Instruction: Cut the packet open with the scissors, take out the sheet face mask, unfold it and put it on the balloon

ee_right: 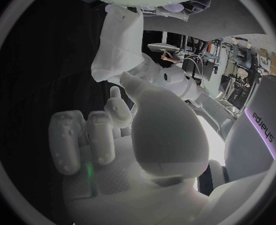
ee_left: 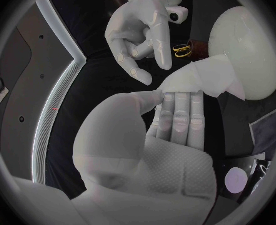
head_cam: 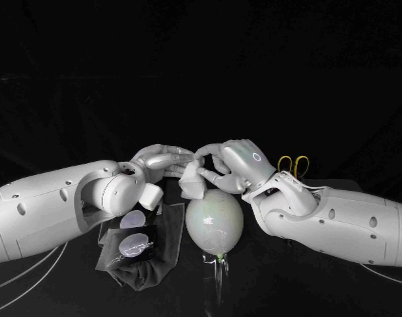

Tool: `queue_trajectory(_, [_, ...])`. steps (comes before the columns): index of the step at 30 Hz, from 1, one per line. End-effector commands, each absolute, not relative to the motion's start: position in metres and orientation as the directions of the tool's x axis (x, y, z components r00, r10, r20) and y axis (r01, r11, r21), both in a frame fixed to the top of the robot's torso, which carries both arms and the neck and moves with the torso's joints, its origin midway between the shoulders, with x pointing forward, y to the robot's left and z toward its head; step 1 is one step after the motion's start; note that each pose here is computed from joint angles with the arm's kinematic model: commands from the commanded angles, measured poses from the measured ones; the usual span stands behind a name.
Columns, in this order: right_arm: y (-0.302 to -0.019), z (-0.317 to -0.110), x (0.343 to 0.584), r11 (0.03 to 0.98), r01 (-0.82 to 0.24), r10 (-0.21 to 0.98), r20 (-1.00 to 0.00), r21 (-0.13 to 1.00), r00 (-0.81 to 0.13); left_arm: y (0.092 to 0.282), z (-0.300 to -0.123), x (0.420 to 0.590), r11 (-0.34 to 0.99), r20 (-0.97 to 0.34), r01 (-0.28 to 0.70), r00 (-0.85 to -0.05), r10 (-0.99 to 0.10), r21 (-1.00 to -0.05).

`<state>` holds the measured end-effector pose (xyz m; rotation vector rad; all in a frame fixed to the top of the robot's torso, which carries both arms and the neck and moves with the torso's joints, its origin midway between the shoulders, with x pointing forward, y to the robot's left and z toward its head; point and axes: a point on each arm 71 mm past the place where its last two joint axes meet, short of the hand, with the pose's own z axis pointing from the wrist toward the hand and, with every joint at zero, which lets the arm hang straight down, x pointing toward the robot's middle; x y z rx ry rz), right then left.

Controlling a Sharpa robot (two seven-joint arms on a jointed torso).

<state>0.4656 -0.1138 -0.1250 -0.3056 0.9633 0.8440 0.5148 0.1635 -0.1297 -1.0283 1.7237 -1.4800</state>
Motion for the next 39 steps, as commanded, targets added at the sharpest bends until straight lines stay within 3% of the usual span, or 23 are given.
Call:
queue_trajectory(1, [-0.1103,-0.1261,0.4658,0.648,-0.753,0.480,-0.830,0.117,0.284,0.1600,-0.1279,0.5139,0.046,0.039,-0.154,-0.504,-0.863,-0.987])
queue_trajectory(39, [-0.1122,-0.1296,0.4705,0.657,-0.743,0.460,-0.849,0.128,0.260,0.1538,-0.1264,0.5095,-0.017,0.114,-0.179,-0.546,-0.830,-0.984])
